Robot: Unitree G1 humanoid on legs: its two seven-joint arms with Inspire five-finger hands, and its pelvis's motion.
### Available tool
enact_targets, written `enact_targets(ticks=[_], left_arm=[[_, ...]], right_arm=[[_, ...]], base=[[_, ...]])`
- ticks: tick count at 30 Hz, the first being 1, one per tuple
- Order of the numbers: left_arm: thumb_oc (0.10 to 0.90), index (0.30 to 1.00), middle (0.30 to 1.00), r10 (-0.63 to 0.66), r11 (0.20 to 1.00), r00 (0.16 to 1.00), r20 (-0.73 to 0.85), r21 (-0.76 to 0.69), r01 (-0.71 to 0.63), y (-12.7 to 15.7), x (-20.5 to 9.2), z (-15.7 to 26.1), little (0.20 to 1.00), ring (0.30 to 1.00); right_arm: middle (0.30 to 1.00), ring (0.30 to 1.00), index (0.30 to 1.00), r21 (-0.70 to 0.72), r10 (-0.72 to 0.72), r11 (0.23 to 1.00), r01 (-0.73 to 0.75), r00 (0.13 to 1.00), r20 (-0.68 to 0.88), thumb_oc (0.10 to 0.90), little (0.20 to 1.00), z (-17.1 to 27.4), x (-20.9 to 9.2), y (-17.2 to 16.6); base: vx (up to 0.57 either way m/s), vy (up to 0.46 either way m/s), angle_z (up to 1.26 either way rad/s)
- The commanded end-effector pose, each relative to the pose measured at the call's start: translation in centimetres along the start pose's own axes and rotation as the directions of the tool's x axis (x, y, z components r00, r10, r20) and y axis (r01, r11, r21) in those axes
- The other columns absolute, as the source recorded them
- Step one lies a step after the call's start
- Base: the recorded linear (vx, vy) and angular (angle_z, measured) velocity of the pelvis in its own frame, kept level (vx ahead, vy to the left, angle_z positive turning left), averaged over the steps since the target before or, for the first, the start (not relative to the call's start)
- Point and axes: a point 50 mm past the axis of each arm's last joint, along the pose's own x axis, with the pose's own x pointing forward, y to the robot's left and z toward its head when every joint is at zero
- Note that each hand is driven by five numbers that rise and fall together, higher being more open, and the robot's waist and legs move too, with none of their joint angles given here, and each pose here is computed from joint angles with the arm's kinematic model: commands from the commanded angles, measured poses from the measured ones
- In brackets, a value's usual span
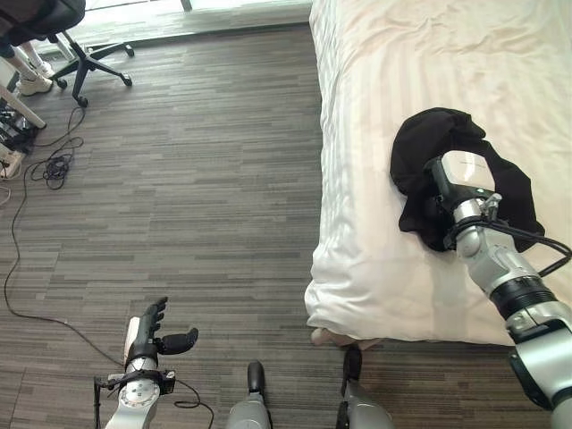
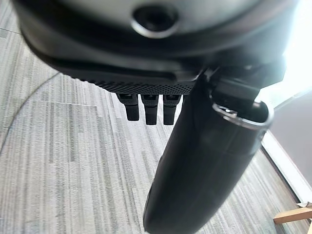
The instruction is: Pick up bed clothes into laundry basket.
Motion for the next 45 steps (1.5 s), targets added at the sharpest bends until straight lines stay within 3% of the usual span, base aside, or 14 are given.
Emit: enact_targets(ticks=[1, 2, 3, 6, 13, 17, 21, 29, 36, 42, 43, 44, 45], left_arm=[[0.8, 0.9, 0.9, 0.102, 0.994, 0.983, 0.152, 0.025, -0.107, 3.7, 0.8, 2.8, 0.9, 0.9], [0.8, 0.9, 0.9, 0.113, 0.993, 0.981, 0.161, 0.012, -0.116, 3.9, 0.8, 3.2, 0.9, 0.9], [0.8, 0.9, 0.9, 0.112, 0.993, 0.981, 0.161, 0.012, -0.116, 3.9, 0.8, 3.2, 0.9, 0.9], [0.8, 0.9, 0.9, 0.127, 0.992, 0.973, 0.194, -0.018, -0.126, 3.9, 0.8, 4.2, 0.9, 0.9], [0.8, 0.9, 0.9, 0.133, 0.991, 0.961, 0.244, -0.008, -0.135, 3.6, 1.9, 6.4, 0.9, 0.9], [0.8, 0.9, 0.9, 0.114, 0.993, 0.947, 0.3, -0.009, -0.116, 3.3, 1.7, 7.9, 0.9, 0.9], [0.8, 0.9, 0.9, 0.095, 0.995, 0.951, 0.294, 0.004, -0.101, 3.2, 1.1, 7.5, 0.9, 0.9], [0.8, 0.9, 0.9, 0.152, 0.987, 0.956, 0.253, -0.09, -0.133, 4.5, 0.2, 6.2, 0.9, 0.9], [0.8, 0.9, 0.9, 0.107, 0.991, 0.94, 0.325, -0.111, -0.074, 4.2, 0.0, 7.9, 0.9, 0.9], [0.8, 0.9, 0.9, -0.117, 0.983, 0.888, 0.446, -0.075, 0.168, -0.8, -0.8, 10.8, 0.9, 0.9], [0.8, 0.9, 0.9, -0.219, 0.957, 0.816, 0.534, -0.044, 0.286, -3.1, -1.5, 13.3, 0.9, 0.9], [0.8, 0.9, 0.9, -0.222, 0.957, 0.816, 0.534, -0.041, 0.288, -3.1, -1.5, 13.4, 0.9, 0.9], [0.8, 0.9, 0.9, -0.279, 0.918, 0.705, 0.652, -0.036, 0.396, -5.2, -2.9, 16.8, 0.9, 0.9]], right_arm=[[0.3, 0.3, 0.3, 0.066, -0.303, 0.952, 0.299, 0.951, 0.056, 0.4, 0.3, 0.7, 1.1, -7.4], [0.3, 0.3, 0.3, 0.066, -0.4, 0.916, 0.396, 0.915, 0.058, 0.4, 0.3, -0.2, -0.1, -10.0], [0.3, 0.3, 0.3, 0.066, -0.4, 0.916, 0.396, 0.915, 0.057, 0.4, 0.3, -0.3, -0.1, -10.0], [0.3, 0.3, 0.3, 0.055, -0.575, 0.817, 0.573, 0.817, 0.03, 0.4, 0.3, -2.5, -3.5, -14.2], [0.3, 0.3, 0.3, 0.0, -0.705, 0.709, 0.705, 0.709, 0.017, 0.4, 0.3, -3.7, -7.4, -16.1], [0.3, 0.3, 0.3, -0.102, -0.733, 0.655, 0.749, 0.662, 0.155, 0.4, 0.3, -1.6, -8.2, -16.7], [0.3, 0.3, 0.3, -0.153, -0.706, 0.661, 0.734, 0.678, 0.202, 0.4, 0.3, -0.8, -7.1, -16.7], [0.3, 0.3, 0.3, -0.082, -0.648, 0.712, 0.698, 0.697, 0.307, 0.4, 0.3, 4.4, -2.8, -16.8], [0.3, 0.3, 0.3, -0.003, -0.669, 0.676, 0.737, 0.615, 0.418, 0.4, 0.3, 7.8, -2.8, -18.5], [0.3, 0.3, 0.3, 0.047, -0.616, 0.735, 0.677, 0.636, 0.464, 0.4, 0.3, 8.3, -4.4, -15.6], [0.3, 0.3, 0.3, 0.07, -0.602, 0.763, 0.642, 0.667, 0.44, 0.4, 0.3, 7.6, -4.8, -14.2], [0.3, 0.3, 0.3, 0.069, -0.602, 0.763, 0.643, 0.668, 0.438, 0.4, 0.3, 7.5, -4.9, -14.2], [0.3, 0.3, 0.3, 0.095, -0.604, 0.772, 0.629, 0.678, 0.418, 0.4, 0.3, 7.0, -5.5, -13.3]], base=[[-0.03, 0.144, -0.06], [-0.03, 0.145, -0.07], [-0.03, 0.165, -0.03], [-0.06, 0.226, -0.1], [-0.11, 0.139, -0.21], [-0.26, 0.286, -0.67], [-0.21, 0.283, -0.75], [-0.37, 0.11, -1.67], [-0.62, -0.236, -1.43], [-0.47, 0.039, -1.16], [-0.3, 0.098, -1.11], [-0.5, 0.145, -1.09], [-0.21, 0.064, -0.59]])
